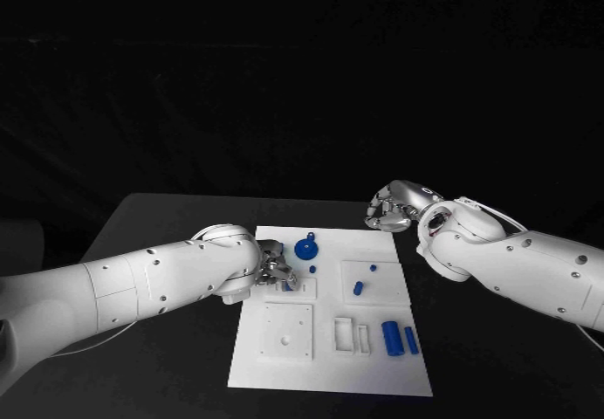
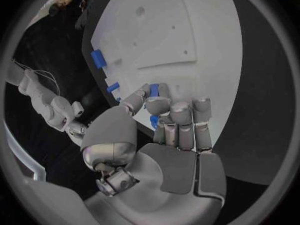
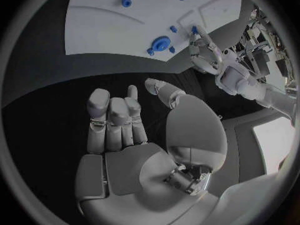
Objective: Assemble the parts on the task board
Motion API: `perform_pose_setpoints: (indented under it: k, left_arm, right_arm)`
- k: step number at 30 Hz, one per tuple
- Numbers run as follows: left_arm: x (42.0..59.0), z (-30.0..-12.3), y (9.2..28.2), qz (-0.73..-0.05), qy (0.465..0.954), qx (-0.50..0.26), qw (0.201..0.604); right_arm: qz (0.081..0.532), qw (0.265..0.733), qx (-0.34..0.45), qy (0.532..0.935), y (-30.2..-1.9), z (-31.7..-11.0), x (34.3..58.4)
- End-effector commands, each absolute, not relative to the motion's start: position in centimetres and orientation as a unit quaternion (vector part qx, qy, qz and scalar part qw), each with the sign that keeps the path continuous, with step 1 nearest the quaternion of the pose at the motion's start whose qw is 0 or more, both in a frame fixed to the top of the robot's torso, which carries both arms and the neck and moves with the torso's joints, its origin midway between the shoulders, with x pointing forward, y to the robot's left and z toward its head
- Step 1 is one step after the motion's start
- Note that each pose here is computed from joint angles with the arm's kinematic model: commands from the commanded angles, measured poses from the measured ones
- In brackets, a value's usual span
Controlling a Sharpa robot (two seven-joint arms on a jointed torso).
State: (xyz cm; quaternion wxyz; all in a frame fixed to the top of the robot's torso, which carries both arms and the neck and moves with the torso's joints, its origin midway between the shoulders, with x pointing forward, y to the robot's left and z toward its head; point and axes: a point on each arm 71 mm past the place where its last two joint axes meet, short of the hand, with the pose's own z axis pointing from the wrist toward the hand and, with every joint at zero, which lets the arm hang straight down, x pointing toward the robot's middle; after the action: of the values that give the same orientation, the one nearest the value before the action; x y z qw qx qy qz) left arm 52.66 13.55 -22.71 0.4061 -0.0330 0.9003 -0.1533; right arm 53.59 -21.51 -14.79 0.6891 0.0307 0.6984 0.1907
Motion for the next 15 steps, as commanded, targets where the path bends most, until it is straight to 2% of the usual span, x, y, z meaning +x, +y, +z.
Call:
perform_pose_setpoints:
  k: [1,15]
  left_arm:
    - [52.64,-22.73,13.43,-0.141,0.908,-0.019,0.395]
    - [52.85,-22.51,13.29,-0.147,0.9,-0.029,0.41]
  right_arm:
    - [0.192,0.686,0.025,0.702,-21.34,-14.82,53.55]
    - [0.193,0.686,0.025,0.702,-21.31,-14.83,53.56]
